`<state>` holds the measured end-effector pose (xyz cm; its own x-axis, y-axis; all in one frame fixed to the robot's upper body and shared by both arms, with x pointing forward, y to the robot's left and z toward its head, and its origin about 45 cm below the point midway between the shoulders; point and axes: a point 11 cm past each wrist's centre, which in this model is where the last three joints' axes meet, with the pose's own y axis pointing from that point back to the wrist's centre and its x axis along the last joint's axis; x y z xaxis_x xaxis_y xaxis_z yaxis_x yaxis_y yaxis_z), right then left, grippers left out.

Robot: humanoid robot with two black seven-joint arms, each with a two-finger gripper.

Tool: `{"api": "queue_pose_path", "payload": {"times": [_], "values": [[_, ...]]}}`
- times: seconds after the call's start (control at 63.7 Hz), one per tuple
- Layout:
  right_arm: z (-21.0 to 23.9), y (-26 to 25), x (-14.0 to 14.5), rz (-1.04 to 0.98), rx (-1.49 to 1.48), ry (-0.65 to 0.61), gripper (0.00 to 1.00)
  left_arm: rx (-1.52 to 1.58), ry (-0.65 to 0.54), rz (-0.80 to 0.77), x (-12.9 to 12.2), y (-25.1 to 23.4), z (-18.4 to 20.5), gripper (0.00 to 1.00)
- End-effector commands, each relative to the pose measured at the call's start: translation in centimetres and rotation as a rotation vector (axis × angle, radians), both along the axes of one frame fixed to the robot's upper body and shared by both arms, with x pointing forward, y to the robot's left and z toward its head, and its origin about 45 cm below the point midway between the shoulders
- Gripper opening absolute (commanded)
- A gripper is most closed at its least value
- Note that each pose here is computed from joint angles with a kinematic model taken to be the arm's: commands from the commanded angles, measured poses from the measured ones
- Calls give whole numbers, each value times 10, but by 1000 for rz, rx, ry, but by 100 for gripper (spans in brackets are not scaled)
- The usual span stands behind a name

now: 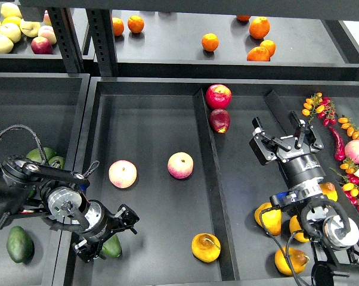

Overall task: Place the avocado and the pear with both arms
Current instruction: 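Lower the left gripper toward the dark green avocado nearest the robot, then close the left gripper on the avocado and lift it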

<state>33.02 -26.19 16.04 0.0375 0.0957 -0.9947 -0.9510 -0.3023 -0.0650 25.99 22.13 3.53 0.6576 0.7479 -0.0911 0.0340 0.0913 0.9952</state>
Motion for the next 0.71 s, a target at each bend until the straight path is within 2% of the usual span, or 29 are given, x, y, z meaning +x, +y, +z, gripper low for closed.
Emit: {"api": "queue_pose_path", "payload": {"times": [0.0,0.69], "values": [[0,0,0,-1,0,0,100,2,-4,1,2,-1,-3,98],[0,0,0,-1,0,-4,100,-3,-39,15,21,-1,-2,94]]}}
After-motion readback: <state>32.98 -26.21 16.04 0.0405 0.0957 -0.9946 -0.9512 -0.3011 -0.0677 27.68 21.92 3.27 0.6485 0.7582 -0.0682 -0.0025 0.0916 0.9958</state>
